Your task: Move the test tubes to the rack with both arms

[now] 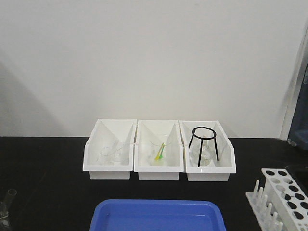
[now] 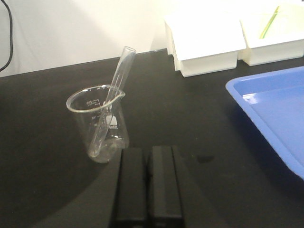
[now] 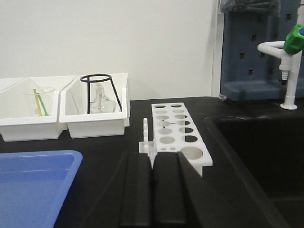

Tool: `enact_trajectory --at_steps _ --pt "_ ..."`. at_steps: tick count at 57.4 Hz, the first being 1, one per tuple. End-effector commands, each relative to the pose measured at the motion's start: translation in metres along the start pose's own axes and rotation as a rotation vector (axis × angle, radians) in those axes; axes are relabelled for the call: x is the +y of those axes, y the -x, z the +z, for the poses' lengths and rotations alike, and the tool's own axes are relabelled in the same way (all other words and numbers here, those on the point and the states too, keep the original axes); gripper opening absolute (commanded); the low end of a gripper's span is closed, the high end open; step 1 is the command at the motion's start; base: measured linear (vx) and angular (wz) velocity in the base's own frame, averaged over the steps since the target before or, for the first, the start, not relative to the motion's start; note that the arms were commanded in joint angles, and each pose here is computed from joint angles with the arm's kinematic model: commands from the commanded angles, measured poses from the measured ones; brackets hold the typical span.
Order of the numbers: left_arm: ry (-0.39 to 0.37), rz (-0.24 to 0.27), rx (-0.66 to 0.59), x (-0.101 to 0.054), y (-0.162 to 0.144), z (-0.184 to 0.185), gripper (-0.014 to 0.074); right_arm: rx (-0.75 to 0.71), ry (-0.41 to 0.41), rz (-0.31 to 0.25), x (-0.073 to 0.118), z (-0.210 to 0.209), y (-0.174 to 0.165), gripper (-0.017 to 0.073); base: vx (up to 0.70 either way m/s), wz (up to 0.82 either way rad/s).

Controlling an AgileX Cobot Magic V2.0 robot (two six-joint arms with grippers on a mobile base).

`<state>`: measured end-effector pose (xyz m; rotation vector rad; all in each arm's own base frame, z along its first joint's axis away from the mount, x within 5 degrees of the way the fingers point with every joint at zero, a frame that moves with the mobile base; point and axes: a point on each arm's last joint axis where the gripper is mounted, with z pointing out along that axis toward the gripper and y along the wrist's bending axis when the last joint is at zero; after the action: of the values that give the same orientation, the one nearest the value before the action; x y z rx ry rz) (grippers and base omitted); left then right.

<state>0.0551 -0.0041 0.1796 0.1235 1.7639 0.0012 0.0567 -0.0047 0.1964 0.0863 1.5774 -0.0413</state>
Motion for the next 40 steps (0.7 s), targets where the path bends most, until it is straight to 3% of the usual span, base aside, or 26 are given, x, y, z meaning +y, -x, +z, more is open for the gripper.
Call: enact_trajectory --at_steps 1,40 --pt "0.006 -0.017 -0.063 0.0001 -0.0010 0.0015 -0.0015 -0.081 0.001 -0.015 0.0002 -0.0004 0.0045 -0.0007 0.21 0.01" --pt "0.006 -0.017 -0.063 0.0001 -0.0010 0.0015 -0.0015 -0.081 0.001 -0.015 0.0002 -0.0004 0.0045 -0.0007 0.05 0.00"
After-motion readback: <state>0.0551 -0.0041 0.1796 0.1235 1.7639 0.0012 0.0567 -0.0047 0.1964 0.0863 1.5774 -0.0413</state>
